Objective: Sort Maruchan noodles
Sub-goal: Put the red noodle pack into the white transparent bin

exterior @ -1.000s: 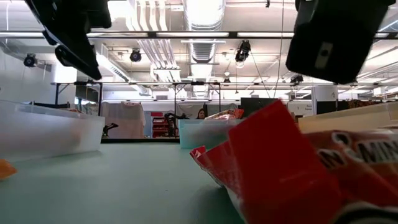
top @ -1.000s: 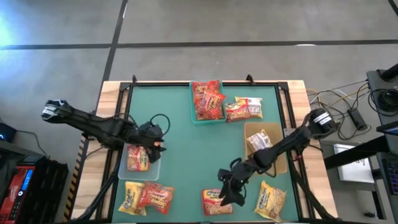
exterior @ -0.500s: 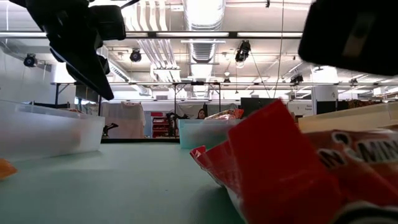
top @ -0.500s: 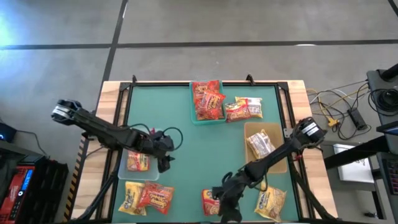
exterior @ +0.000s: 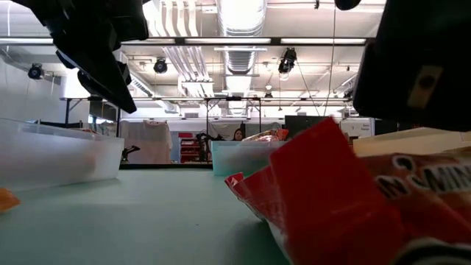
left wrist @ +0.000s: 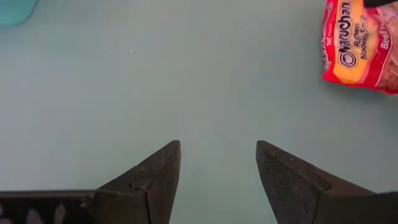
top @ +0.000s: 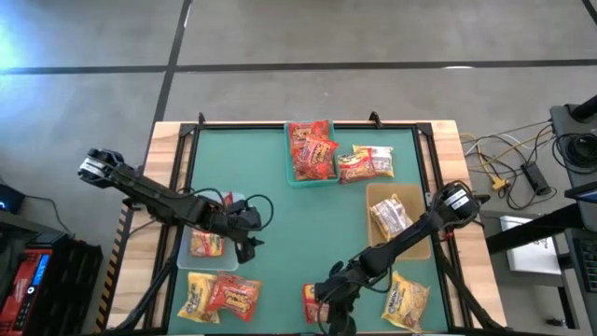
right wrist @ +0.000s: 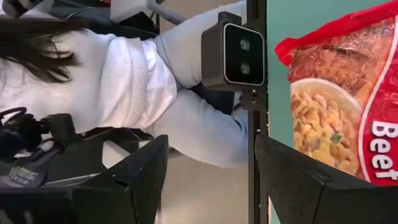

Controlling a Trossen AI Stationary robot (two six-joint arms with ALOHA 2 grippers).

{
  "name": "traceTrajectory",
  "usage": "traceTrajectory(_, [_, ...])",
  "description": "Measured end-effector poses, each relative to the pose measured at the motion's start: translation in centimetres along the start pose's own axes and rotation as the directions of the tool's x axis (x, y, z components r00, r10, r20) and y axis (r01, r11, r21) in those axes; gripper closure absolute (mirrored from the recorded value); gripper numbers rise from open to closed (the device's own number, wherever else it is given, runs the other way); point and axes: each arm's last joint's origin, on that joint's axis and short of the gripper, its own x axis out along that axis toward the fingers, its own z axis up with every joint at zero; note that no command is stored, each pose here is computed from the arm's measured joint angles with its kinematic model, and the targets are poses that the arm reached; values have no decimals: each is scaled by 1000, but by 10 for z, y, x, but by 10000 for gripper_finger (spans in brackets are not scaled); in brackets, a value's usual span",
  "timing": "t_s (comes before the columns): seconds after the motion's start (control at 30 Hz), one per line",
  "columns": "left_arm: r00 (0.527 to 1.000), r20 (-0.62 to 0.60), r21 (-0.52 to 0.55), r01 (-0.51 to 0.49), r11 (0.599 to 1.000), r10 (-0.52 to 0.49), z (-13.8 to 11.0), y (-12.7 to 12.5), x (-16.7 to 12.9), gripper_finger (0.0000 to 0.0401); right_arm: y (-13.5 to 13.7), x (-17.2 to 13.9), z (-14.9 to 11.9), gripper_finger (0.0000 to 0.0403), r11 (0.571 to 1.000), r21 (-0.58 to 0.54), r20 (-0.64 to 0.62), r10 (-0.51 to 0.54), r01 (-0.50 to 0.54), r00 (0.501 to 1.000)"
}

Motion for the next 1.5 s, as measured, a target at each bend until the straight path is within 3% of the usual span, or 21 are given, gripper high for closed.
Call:
traceTrajectory(0.47, [1000,0,-4,0,1000,0,0,0,0,207,-15,-3,-3,172,985,59,-3,-164,164,986])
traceTrajectory(0.87, [1000,1,0,2,1000,-2,0,0,0,207,-28,-14,12,172,980,-22,40,-199,200,979])
traceTrajectory(1.23, [1000,-5,0,10,1000,-10,0,0,0,207,-63,-46,41,172,952,-87,56,-289,293,956])
traceTrajectory(1.5, [1000,-12,31,5,1000,-5,-1,0,2,207,-87,-85,66,172,946,-128,81,-291,299,953])
